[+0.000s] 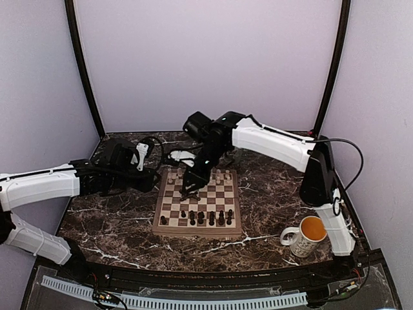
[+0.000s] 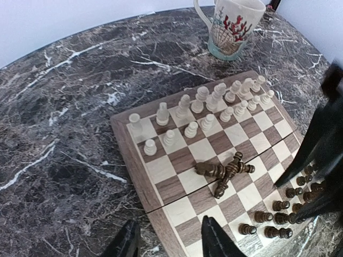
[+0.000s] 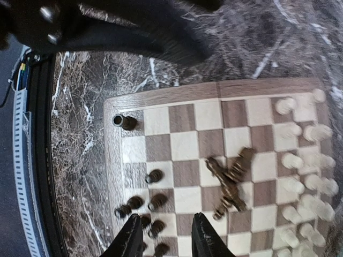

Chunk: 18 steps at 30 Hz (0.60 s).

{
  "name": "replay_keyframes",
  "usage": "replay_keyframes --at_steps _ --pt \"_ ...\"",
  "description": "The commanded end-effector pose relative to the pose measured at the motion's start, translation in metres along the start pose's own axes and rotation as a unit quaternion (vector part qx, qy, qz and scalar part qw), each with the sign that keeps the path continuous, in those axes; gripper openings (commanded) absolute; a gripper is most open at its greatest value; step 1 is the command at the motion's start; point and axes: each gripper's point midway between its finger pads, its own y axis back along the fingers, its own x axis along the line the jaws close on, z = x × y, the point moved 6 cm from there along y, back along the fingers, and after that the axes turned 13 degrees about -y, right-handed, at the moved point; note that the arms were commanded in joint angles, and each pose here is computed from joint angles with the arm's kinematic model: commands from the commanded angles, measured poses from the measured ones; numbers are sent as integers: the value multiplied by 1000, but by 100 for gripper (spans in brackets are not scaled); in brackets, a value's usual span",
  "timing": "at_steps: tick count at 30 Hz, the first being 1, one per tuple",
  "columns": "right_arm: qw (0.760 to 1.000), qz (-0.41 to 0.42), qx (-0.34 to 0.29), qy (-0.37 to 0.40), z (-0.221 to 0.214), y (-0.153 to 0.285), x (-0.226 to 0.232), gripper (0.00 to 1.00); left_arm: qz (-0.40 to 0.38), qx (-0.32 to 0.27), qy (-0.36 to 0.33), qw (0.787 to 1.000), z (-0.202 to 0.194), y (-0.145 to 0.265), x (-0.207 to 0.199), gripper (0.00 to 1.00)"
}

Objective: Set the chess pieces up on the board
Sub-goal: Place the pawn at f7, then pick up the pawn from the chessboard.

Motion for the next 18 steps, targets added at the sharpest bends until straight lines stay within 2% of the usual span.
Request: replay_keyframes --at_steps 1,8,13,18 --pt "997 16 -70 -29 -10 75 -24 32 -70 60 -30 995 -2 -12 -17 39" --pt "992 6 -87 -91 -60 82 -64 32 -156 111 -56 980 -1 -43 -41 34" --pt "992 -3 -77 -97 -74 73 -69 31 -146 141 -62 977 -1 -66 -41 36" --pt "992 1 -76 -101 -70 63 -74 31 -127 160 -2 979 3 -80 -28 37"
